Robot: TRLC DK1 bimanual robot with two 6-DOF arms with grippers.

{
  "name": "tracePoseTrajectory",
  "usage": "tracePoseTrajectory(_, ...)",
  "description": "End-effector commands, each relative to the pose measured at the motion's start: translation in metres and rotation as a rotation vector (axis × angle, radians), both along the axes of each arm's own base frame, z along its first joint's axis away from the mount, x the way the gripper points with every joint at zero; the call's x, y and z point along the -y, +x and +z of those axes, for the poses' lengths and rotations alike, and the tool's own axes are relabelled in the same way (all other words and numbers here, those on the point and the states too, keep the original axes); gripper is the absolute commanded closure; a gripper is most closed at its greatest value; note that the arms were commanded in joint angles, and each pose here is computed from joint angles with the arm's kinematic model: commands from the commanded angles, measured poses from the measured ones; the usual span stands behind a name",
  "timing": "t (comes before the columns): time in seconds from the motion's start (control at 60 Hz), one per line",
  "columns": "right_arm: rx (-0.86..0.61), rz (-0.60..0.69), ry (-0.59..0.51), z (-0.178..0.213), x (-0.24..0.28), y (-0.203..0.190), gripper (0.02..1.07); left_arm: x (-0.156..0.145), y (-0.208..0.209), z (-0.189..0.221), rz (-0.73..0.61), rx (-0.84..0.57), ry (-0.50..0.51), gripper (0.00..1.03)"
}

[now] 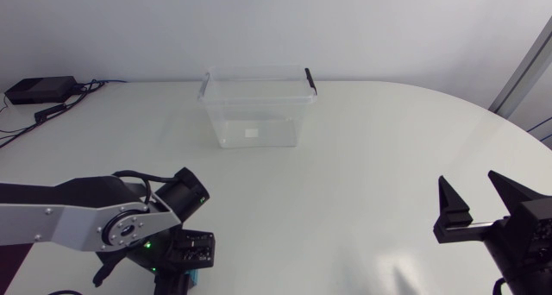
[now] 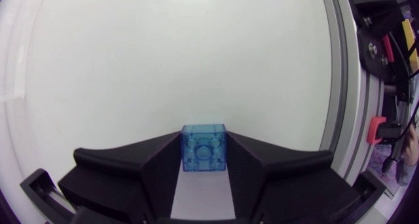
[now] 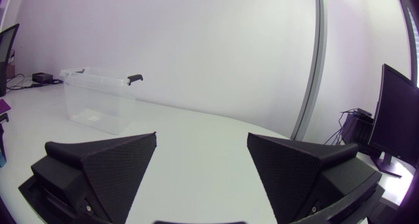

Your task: Place the duplo bricks in the container

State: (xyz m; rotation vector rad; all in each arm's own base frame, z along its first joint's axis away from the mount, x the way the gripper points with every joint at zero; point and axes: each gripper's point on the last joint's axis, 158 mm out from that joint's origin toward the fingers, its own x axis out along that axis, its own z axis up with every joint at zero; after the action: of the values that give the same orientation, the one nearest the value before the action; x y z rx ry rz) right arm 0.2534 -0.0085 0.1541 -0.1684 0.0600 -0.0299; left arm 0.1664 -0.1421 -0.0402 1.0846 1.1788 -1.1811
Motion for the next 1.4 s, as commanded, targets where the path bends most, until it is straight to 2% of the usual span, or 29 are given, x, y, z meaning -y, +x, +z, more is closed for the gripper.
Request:
tracePoseTrajectory(0.0,0.000,0.003,-0.016,-0.005,0.000,0.000,0.07,-0.004,0.000,0.003,0.021,0.022,-0.008,0.76)
tracePoseTrajectory(0.15,0.000,0.003,-0.017,-0.005,0.000,0.000,0.07,0.018,0.032,0.046,0.089,0.159,-0.117,0.76)
tracePoseTrajectory(0.367,0.000,0.003,-0.017,-0.005,0.000,0.000,0.07,0.027,0.095,0.104,0.346,0.283,-0.250,0.74)
tracePoseTrajectory(0.55,0.000,0.003,-0.016,-0.005,0.000,0.000,0.07,0.016,0.148,0.156,0.555,0.432,-0.375,0.73)
tracePoseTrajectory(0.717,-0.002,0.003,-0.016,-0.005,0.000,0.001,0.07,-0.009,0.204,0.211,0.730,0.606,-0.481,0.73)
tracePoseTrajectory(0.833,0.000,0.001,-0.017,-0.005,0.000,0.000,0.07,-0.020,0.233,0.234,0.779,0.671,-0.508,0.73)
tracePoseTrajectory(0.967,0.000,0.003,-0.017,-0.005,0.000,0.000,0.07,-0.016,0.267,0.250,0.791,0.698,-0.525,0.73)
tracePoseTrajectory(1.15,0.000,0.003,-0.017,-0.005,0.000,0.000,0.07,0.010,0.301,0.234,0.777,0.652,-0.511,0.73)
tracePoseTrajectory(1.383,-0.002,0.003,-0.017,-0.005,0.000,0.001,0.07,0.021,0.328,0.235,0.773,0.643,-0.506,0.73)
